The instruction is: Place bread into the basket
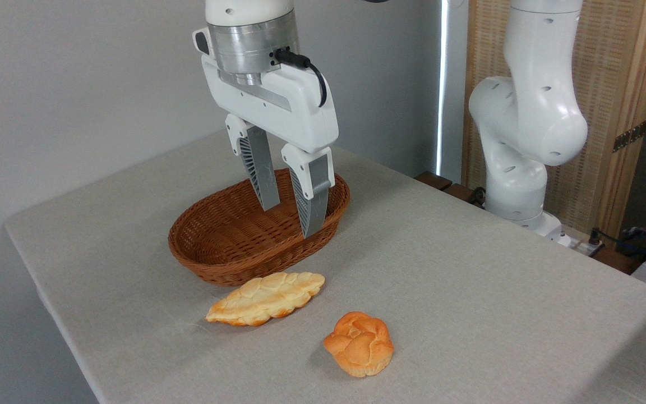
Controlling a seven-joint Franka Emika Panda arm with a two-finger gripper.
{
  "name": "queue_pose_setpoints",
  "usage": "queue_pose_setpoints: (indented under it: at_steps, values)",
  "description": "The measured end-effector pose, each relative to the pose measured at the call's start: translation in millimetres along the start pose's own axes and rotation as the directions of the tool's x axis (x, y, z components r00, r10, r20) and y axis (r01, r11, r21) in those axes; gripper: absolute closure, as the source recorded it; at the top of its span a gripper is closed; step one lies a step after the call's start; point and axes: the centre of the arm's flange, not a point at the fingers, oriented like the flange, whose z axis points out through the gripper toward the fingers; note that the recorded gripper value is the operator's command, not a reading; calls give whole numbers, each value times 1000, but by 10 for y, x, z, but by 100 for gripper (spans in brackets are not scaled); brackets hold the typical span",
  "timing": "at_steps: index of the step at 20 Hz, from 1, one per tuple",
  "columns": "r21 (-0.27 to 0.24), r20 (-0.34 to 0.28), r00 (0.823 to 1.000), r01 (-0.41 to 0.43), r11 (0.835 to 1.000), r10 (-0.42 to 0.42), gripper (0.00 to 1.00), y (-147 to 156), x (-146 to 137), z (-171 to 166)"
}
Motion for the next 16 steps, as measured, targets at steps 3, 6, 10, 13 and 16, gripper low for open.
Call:
queue_pose_setpoints:
  at_steps: [3,6,10,13,16]
  values:
    - [0,0,1000,0,1000,0,0,-1,-2,-2]
    - [0,-1,1000,4,1000,-4,0,-14,-16,-4]
    - [-13,-14,1000,6,1000,-6,0,-4,-7,-5]
    - [-28,-29,999,16,999,-17,0,-24,-28,-6]
    - [-33,-37,999,33,999,-34,0,-75,-111,-42]
